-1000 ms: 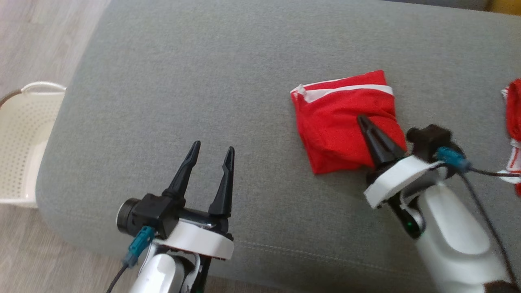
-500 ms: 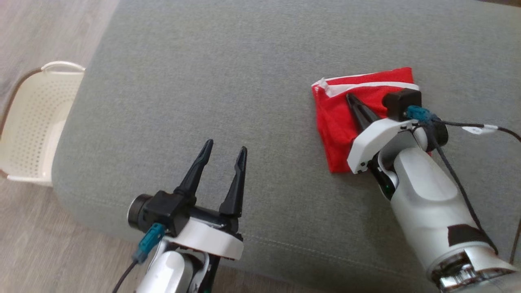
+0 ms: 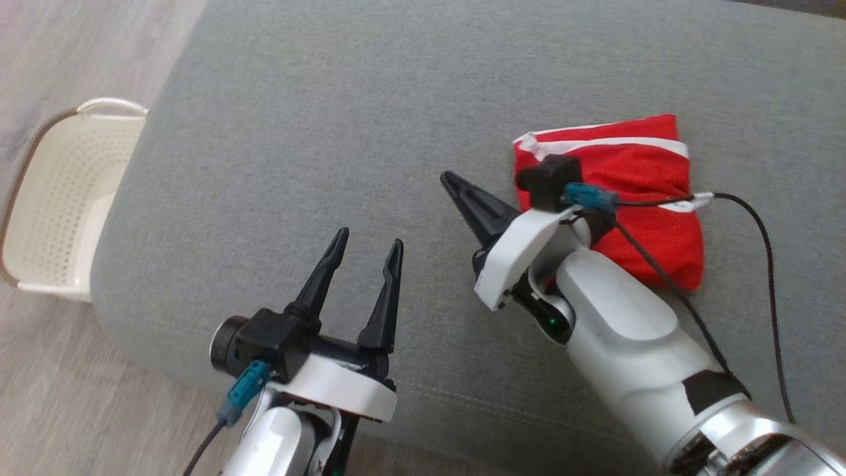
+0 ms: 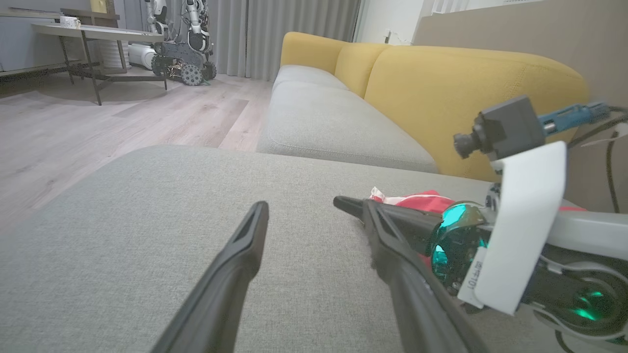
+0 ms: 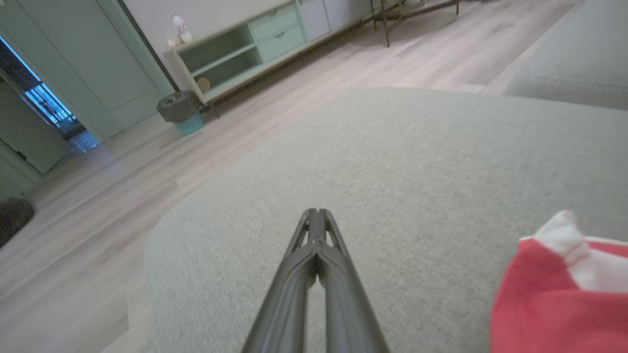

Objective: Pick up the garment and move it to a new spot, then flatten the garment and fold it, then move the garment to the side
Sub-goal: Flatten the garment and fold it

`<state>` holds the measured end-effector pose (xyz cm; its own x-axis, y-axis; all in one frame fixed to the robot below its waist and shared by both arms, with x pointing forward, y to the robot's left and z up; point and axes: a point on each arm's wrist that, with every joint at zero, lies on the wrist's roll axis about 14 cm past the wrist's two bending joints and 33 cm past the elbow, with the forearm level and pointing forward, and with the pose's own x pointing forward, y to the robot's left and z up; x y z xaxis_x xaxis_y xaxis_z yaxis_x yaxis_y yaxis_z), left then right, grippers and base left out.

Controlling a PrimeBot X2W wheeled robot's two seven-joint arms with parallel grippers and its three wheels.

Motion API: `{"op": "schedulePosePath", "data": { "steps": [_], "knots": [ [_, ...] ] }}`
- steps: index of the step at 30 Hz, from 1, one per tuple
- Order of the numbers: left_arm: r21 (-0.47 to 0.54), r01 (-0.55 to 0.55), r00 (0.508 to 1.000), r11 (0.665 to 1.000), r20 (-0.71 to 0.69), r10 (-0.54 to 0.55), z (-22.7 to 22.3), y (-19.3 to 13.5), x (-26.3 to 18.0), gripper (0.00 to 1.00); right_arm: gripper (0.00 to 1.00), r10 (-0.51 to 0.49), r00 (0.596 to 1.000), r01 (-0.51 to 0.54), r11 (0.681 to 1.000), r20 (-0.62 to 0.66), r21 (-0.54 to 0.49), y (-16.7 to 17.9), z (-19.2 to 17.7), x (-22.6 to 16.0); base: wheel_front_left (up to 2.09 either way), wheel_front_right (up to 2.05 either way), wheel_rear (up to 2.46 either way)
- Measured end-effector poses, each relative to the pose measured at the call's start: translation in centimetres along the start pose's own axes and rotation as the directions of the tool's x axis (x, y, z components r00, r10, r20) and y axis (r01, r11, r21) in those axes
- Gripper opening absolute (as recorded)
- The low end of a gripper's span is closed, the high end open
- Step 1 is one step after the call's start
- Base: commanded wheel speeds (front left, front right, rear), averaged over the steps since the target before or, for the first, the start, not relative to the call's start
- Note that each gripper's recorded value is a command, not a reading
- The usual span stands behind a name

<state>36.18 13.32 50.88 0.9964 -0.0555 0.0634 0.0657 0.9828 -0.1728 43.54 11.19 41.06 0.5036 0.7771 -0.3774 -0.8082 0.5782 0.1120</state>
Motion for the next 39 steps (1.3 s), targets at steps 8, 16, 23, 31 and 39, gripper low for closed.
{"op": "schedulePosePath", "data": {
  "steps": [8,16,23,31,39],
  "knots": [
    [0.012,0.04,0.999,0.999,0.022,-0.041,0.6,-1.2,0.1,1.0,0.0,-0.177,0.984,0.178,0.984,0.027,-0.005,-5.7,0.4,-2.3,0.0,0.0,0.0],
    [0.02,0.031,0.999,0.999,0.019,-0.031,0.6,-1.0,-0.5,1.0,0.0,-0.274,0.961,0.273,0.962,-0.041,-0.024,-9.6,1.1,-1.9,0.0,0.0,0.0],
    [0.026,-0.025,1.0,0.999,0.017,0.025,0.7,0.5,-1.3,1.0,0.0,-0.313,0.933,0.313,0.949,-0.179,-0.033,-11.8,-0.9,-2.0,0.0,0.0,0.0],
    [0.021,-0.048,0.999,0.999,0.004,0.048,0.4,1.0,-1.3,1.0,0.0,-0.287,0.934,0.291,0.957,-0.215,-0.012,-10.3,-2.6,-1.0,0.0,0.0,0.0],
    [0.02,-0.033,0.999,0.999,-0.001,0.033,0.2,0.6,-1.0,1.0,0.0,-0.101,0.988,0.108,0.993,-0.12,0.055,-3.2,-2.7,0.5,0.0,0.0,0.0]
  ]
}}
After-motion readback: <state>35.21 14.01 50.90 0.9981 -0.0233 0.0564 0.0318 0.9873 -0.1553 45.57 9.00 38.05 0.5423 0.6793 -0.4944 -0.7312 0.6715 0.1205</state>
